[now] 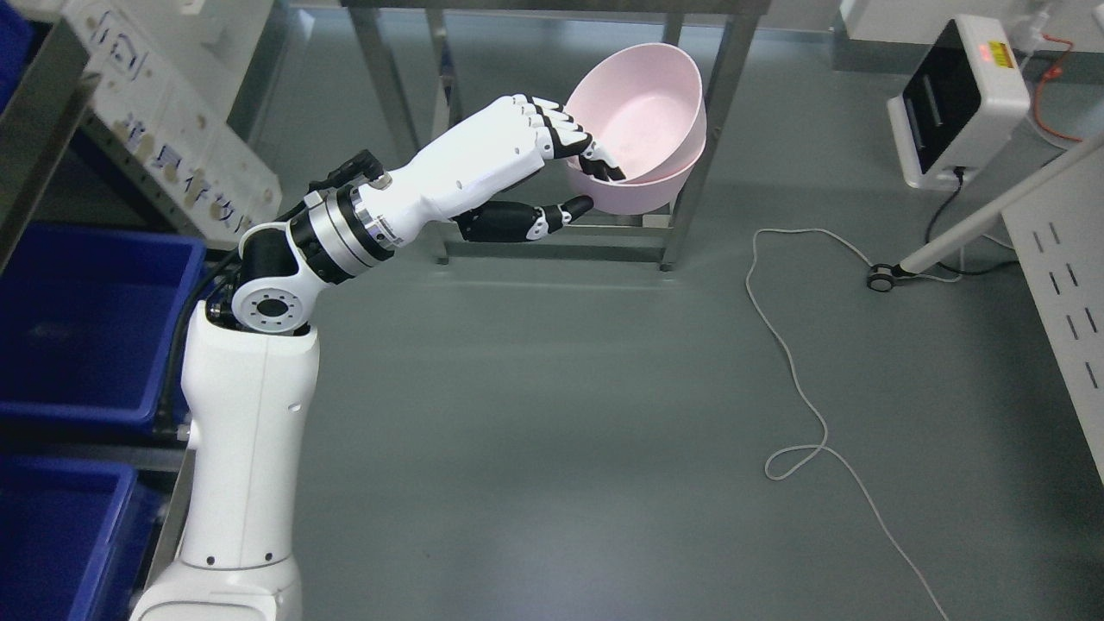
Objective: Stack pink IKEA bowls on left shelf middle
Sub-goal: 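Hold the bowls in the left hand while turning toward the blue bins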
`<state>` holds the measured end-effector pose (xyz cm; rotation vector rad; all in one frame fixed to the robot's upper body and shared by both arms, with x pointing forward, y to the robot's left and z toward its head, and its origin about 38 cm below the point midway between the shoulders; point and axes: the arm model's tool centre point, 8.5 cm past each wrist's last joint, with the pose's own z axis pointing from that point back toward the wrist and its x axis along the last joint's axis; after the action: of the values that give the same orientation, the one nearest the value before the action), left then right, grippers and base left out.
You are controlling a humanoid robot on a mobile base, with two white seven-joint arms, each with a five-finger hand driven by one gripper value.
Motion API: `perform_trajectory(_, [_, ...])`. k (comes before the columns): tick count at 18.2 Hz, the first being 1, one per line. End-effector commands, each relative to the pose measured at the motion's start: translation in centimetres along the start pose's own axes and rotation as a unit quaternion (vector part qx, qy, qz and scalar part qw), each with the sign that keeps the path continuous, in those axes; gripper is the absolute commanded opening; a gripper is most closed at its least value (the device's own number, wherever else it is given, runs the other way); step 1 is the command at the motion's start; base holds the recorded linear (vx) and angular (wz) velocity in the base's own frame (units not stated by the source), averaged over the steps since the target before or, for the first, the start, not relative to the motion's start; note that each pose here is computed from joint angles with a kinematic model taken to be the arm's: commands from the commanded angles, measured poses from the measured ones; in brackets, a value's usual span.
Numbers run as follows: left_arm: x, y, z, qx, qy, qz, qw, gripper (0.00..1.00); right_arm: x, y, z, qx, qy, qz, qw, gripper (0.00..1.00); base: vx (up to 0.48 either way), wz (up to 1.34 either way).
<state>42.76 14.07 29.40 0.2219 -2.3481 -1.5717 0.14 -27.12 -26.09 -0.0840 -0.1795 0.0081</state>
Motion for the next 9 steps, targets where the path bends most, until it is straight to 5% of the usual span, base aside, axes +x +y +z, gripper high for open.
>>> perform_trajectory(1, [0.2, 0.0, 0.7, -0.004, 0.001, -0.004, 1.000, 0.05, 0.0, -1.2, 0.0, -0.009, 0.000, 0.001, 1.000, 1.00, -0.489, 0.56])
perform_trajectory(9, [1.3, -0.2, -1.6, -0.022, -0.032, -0.011, 0.999, 0.05, 0.0, -1.1, 0.0, -0.009, 0.000, 0.001, 1.000, 1.00, -0.421, 1.10])
